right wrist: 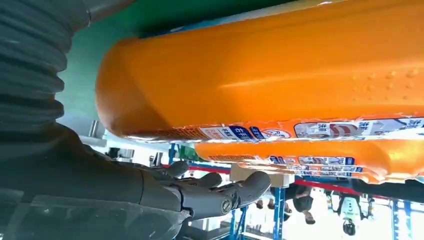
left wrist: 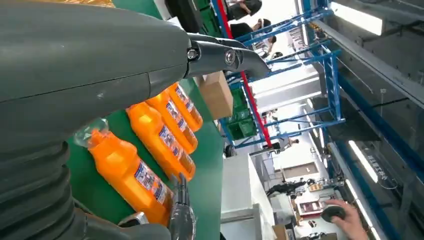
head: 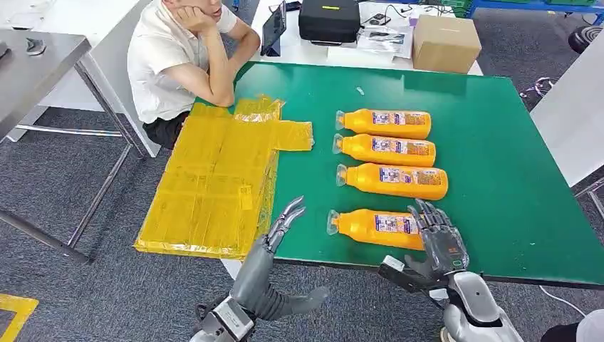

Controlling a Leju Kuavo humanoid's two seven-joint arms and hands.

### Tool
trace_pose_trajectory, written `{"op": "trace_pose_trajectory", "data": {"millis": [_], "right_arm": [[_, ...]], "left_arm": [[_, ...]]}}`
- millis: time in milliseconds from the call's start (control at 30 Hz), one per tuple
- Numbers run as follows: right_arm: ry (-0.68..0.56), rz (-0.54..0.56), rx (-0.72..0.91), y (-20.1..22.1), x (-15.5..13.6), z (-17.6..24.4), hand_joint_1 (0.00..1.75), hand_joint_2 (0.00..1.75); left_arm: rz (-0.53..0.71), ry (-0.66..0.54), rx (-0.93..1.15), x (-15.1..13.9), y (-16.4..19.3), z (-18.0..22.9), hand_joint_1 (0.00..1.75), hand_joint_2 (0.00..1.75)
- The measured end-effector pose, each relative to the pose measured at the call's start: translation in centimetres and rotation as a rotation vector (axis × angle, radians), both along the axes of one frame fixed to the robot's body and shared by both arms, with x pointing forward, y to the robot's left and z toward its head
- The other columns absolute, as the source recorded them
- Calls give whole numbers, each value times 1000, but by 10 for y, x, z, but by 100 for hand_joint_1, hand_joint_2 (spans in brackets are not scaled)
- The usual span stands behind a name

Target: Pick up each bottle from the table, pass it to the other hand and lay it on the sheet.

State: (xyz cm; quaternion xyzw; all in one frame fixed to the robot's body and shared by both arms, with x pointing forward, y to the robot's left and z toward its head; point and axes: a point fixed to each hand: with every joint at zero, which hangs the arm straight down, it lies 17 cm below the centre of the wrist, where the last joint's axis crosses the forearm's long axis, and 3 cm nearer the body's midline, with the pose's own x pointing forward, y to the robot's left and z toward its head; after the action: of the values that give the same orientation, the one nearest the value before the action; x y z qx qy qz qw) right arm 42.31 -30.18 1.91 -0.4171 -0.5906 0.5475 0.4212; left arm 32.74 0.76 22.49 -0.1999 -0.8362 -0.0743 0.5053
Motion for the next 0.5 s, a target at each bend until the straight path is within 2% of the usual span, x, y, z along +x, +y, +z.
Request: {"op": "trace_pose_trajectory", "data": {"millis": [167,333,367,400,433,500], "right_arm": [[14,-10,6,-2,2,-2,0,175],[49,-65,18,-18,9,-10,0,175],[57,-75,18,-21,11,-12,9,175],[74,-92,22,-26,13,-15,134,175],[100,-109,25,-32,15,-20,171,175],[166,-144,26,-45,20,-32,175,175]], "left_arm": [[0,1,0,0,0,0,0,175],[6,-4,-4,0,2,2,0,175],[7,-6,-5,0,2,3,0,175],[8,-7,-6,0,2,4,0,175],[8,-7,-7,0,2,4,0,175],[9,-11,-9,0,3,5,0,175]]}}
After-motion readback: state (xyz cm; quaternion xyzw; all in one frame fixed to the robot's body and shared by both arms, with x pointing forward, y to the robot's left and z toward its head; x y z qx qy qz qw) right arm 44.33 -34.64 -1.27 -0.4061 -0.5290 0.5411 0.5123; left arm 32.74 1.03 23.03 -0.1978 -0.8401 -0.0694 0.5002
